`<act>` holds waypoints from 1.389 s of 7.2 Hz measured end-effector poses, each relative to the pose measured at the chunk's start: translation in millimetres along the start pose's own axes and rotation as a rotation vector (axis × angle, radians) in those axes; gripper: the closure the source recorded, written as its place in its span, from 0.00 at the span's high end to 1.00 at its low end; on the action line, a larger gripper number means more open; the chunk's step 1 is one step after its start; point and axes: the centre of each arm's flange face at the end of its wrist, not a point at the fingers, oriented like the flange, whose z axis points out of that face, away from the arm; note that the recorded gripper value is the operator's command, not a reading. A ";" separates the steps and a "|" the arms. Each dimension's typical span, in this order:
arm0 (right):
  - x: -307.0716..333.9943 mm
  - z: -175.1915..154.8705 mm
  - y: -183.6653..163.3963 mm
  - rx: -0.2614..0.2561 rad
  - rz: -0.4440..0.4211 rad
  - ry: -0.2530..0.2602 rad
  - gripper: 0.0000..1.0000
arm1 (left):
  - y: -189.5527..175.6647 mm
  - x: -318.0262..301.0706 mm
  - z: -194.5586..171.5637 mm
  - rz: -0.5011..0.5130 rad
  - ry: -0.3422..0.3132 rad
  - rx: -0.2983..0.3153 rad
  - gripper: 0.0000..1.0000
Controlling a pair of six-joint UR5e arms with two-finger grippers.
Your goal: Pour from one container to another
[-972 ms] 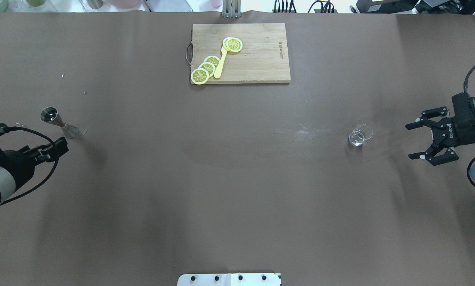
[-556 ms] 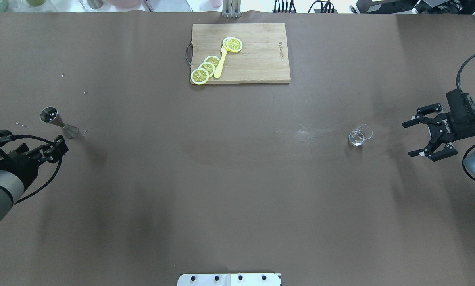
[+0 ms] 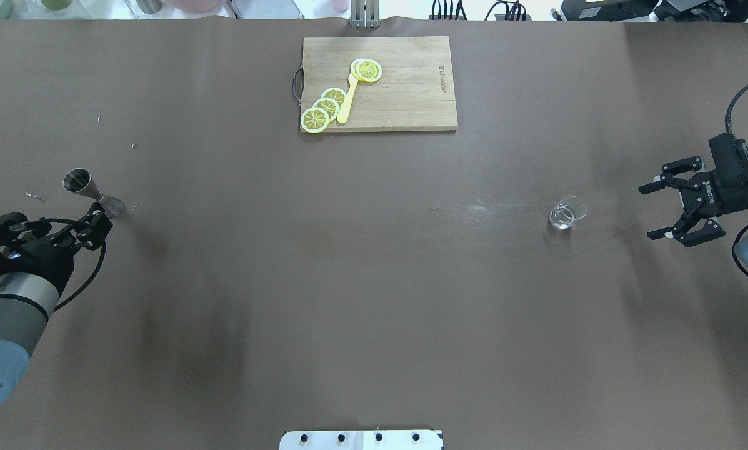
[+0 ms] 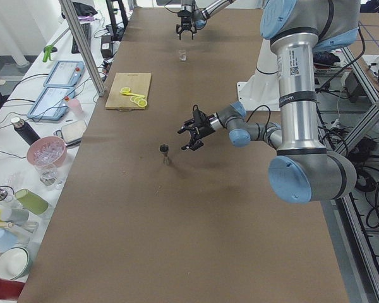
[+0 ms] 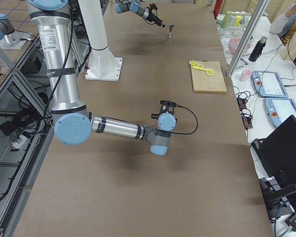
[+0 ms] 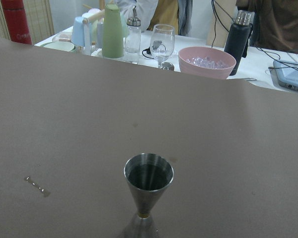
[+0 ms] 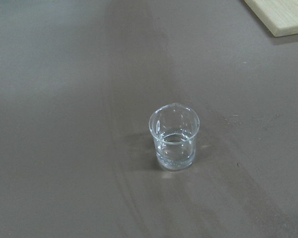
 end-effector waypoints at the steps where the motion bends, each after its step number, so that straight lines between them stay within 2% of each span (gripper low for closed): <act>1: -1.4 -1.1 1.2 0.001 -0.001 0.000 1.00 | 3.1 -0.5 3.4 -0.002 0.001 0.034 0.98; 4: 0.7 -1.5 4.6 0.000 -0.002 0.029 0.99 | 26.6 2.1 22.5 0.019 -0.005 0.100 0.98; 6: 9.5 3.4 -9.9 0.010 -0.023 0.038 0.99 | 35.6 -2.1 31.1 0.033 -0.015 0.115 0.97; 10: 15.1 45.4 -31.5 0.007 -0.053 0.105 0.98 | 54.1 -10.7 55.5 0.020 -0.047 0.138 0.97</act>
